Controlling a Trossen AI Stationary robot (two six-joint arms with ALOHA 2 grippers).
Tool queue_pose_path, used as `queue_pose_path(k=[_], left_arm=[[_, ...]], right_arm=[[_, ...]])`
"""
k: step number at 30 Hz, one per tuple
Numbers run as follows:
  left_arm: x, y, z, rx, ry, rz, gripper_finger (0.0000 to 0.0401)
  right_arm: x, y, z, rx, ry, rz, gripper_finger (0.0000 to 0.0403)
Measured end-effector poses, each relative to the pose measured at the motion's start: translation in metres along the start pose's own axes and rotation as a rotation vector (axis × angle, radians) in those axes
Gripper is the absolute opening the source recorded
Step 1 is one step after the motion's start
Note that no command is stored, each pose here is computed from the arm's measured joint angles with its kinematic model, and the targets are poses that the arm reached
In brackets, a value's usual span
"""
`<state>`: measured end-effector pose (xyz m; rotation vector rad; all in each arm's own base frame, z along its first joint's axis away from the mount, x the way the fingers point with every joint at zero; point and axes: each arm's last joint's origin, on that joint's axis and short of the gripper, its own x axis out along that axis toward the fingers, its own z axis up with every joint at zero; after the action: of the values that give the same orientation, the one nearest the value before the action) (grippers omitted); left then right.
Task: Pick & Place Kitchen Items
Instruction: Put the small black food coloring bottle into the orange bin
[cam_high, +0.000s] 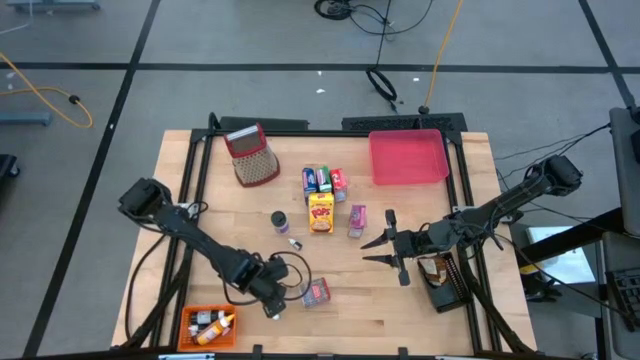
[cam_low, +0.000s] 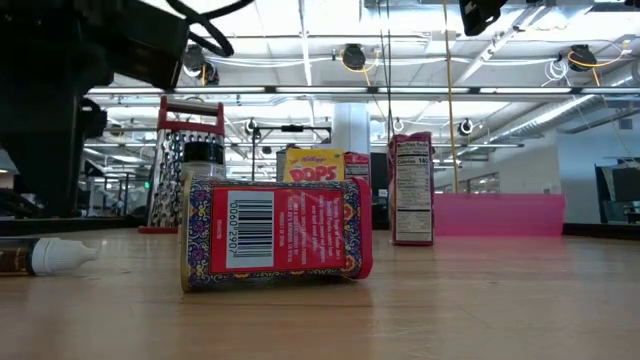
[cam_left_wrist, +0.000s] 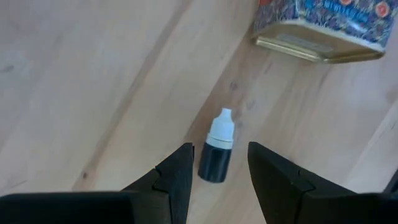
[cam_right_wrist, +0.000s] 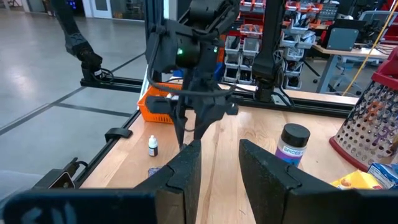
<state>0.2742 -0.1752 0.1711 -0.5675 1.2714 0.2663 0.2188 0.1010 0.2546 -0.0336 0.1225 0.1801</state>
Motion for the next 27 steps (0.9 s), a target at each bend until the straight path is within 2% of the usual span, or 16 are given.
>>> queue_pose_path(k=[10,18,27], left_arm=[[0.024,-0.002,-0.003,0.042,0.091,0.004,0.0157],[0.032,-0.001,-0.004,0.062,0.098,0.027,0.0150],[0.031,0.000,-0.003,0.080,0.097,0.030,0.0031]], right_arm=[[0.000,0.000,0.000,0.000,0.001,0.000,0.0100],[0.000,0.000,-0.001,-0.002,0.008,0.000,0.0100],[0.000,0.000,-0.001,-0.004,0.015,0.000,0.0100]])
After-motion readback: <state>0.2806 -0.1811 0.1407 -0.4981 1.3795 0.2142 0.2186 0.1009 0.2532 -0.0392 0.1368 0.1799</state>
